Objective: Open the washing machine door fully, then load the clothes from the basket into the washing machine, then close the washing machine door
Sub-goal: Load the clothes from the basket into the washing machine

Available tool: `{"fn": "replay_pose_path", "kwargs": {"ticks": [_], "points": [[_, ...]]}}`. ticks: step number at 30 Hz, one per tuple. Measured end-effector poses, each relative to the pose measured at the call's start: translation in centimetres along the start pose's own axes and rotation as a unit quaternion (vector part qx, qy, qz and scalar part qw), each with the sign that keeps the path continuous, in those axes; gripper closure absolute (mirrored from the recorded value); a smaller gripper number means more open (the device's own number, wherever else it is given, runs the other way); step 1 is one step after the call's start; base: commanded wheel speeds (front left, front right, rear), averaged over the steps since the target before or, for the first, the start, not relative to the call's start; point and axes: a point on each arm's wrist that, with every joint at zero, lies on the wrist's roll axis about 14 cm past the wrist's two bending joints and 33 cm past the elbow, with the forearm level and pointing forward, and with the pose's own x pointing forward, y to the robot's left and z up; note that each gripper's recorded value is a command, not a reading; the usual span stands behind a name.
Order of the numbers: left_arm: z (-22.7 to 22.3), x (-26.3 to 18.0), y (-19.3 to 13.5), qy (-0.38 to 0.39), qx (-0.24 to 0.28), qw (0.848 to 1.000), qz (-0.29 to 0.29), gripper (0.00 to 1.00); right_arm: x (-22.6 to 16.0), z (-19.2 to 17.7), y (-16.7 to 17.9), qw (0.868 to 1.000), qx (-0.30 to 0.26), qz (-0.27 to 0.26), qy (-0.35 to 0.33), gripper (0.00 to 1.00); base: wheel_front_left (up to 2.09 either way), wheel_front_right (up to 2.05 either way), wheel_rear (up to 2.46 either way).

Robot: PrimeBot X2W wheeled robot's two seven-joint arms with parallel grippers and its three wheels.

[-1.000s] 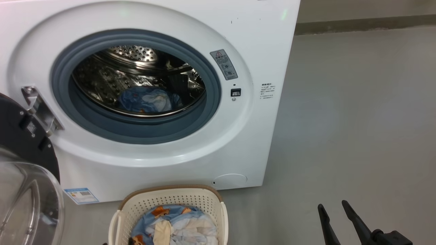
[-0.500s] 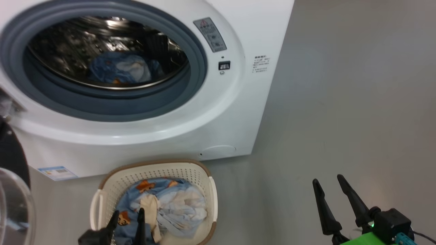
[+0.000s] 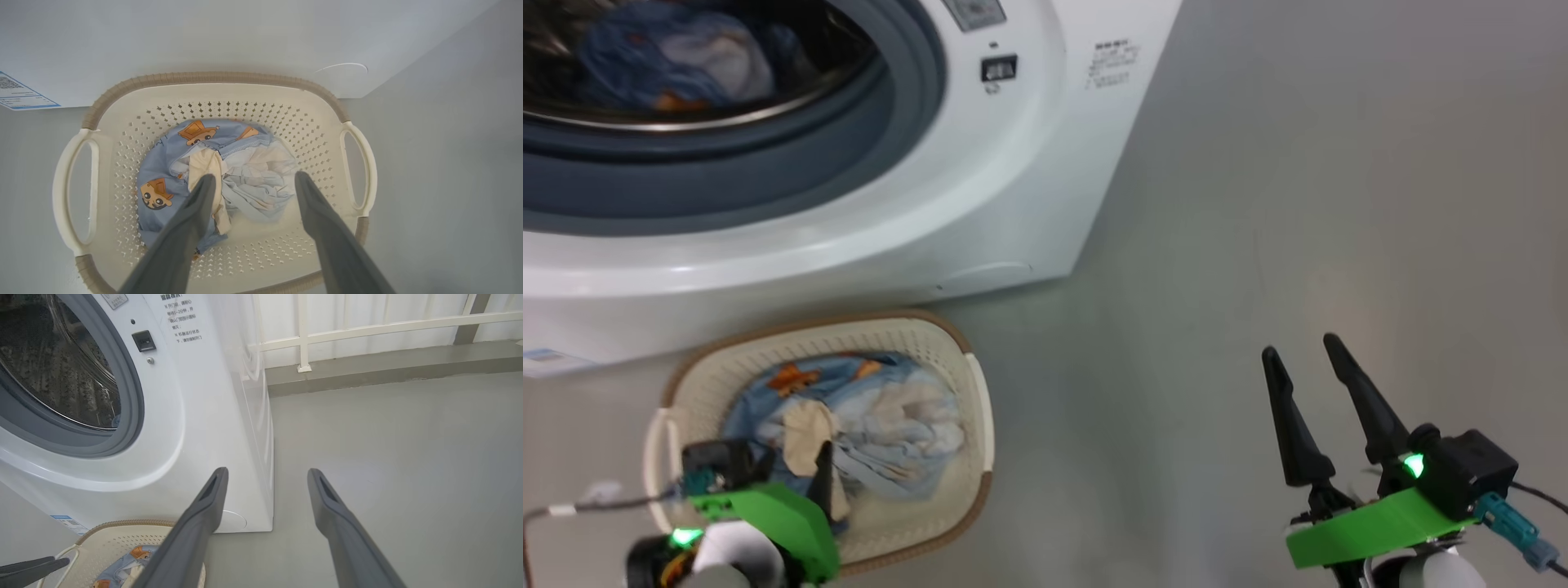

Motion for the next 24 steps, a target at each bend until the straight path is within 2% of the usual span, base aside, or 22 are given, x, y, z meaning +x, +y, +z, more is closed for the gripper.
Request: {"fn": "replay_pose_path", "kwargs": {"ticks": [6, 12, 24], "points": [[-3.4, 3.4, 2.8, 0.085, 0.022, 0.996, 0.018, 0.00, 1.1, -1.2, -1.1, 1.000, -0.007, -0.014, 0.015, 0.00, 0.00, 0.00, 0.00], [-5.3, 6.4, 4.7, 0.130, 0.027, 0.990, 0.035, 0.00, 1.8, -2.6, -2.4, 0.999, -0.019, -0.030, 0.033, 0.00, 0.00, 0.00, 0.00], [-8.7, 11.4, 4.9, 0.177, 0.031, 0.983, 0.025, 0.00, 3.7, -5.5, -3.9, 0.996, -0.037, -0.042, 0.065, 0.00, 0.00, 0.00, 0.00]]}}
